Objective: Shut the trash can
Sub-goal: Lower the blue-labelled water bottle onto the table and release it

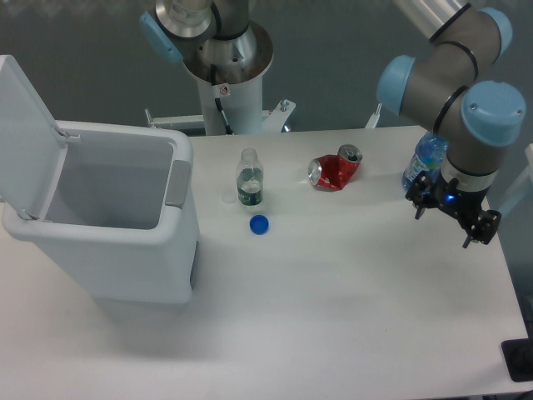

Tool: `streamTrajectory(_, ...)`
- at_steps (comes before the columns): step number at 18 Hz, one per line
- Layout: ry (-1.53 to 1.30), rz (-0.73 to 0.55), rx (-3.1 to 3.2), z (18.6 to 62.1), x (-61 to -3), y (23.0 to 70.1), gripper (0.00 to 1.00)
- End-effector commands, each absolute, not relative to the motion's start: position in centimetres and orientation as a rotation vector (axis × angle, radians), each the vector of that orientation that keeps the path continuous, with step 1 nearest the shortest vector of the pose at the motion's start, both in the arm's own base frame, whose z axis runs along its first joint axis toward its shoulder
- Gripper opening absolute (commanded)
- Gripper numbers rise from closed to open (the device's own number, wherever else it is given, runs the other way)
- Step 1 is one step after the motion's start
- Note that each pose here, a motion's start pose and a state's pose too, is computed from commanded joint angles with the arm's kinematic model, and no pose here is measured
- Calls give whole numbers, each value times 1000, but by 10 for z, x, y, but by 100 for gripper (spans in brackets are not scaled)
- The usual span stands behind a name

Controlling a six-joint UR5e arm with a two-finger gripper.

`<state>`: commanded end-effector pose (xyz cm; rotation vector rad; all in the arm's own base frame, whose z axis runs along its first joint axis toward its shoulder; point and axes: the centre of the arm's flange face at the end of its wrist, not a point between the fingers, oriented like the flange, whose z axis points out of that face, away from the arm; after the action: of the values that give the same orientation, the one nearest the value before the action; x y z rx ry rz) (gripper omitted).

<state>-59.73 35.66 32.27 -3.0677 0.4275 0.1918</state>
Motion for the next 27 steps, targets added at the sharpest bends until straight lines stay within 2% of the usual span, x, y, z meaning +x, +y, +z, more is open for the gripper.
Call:
streamTrajectory(4, 427, 190, -3057, 324, -594, 359, 100)
streamTrajectory(7, 349, 192, -3051, 327, -574, 385, 100)
streamTrajectory(10, 316, 254, -3025, 351, -553, 407, 100)
streamTrajectory(14, 285, 300, -3005, 374, -526, 411, 100)
streamTrajectory(17, 93, 302, -2984, 386, -511, 416, 100)
streamTrajectory(19, 68, 293, -2913, 393, -506, 424, 100)
streamTrajectory(24, -70, 324, -2811, 444, -466, 437, 100)
streamTrajectory(25, -80, 332, -2793, 455, -456, 439, 95)
streamTrajectory(27, -93, 337, -2756, 478, -422, 445, 74)
